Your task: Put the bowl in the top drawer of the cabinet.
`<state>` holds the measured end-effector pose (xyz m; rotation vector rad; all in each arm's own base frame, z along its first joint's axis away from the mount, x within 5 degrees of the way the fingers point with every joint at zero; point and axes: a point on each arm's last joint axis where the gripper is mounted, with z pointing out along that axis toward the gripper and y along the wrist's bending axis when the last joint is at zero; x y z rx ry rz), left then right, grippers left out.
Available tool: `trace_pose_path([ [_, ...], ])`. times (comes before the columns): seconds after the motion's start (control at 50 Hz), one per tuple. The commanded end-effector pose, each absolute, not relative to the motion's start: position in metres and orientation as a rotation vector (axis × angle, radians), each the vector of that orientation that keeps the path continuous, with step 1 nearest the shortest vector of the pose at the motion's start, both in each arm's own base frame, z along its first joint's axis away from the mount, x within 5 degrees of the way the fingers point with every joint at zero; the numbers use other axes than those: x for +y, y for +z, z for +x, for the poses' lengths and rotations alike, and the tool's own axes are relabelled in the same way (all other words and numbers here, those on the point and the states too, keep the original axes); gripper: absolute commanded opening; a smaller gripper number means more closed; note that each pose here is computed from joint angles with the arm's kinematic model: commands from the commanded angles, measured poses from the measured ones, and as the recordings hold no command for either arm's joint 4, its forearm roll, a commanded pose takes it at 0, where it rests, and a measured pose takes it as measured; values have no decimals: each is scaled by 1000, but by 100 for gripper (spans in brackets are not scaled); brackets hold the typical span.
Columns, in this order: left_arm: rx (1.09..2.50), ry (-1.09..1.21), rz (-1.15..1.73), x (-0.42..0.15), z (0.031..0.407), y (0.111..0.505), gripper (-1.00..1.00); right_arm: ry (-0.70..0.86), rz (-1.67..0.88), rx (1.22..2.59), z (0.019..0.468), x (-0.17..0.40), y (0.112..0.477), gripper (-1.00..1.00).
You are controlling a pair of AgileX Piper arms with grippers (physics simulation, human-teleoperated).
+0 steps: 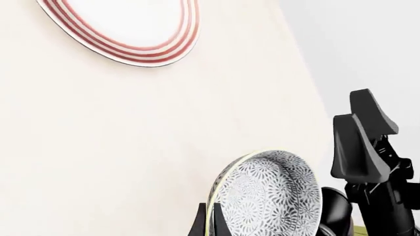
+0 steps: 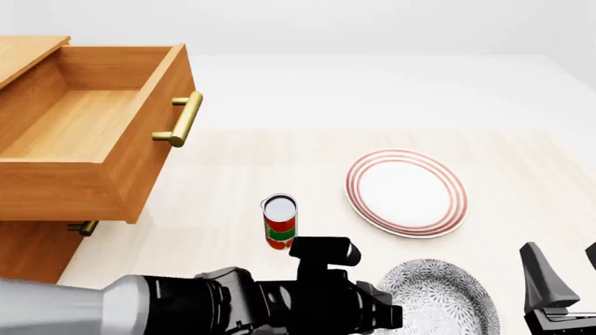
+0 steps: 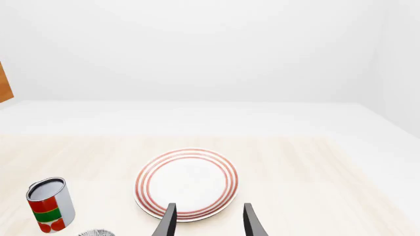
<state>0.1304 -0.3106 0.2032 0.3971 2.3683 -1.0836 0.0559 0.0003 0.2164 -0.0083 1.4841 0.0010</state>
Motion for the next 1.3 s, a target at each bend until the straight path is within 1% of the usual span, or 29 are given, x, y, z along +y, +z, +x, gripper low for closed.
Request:
trace_pose_path([
  [0.02, 2326, -1097, 376, -301, 135, 230, -100, 1, -8, 1484, 56, 0, 216, 100],
  [0.82, 2223, -1036, 345, -277, 165, 303, -100, 1, -8, 1484, 56, 0, 216, 100],
  [1.3, 2160, -1030, 302, -253, 170, 343, -100, 1, -8, 1484, 56, 0, 216, 100],
])
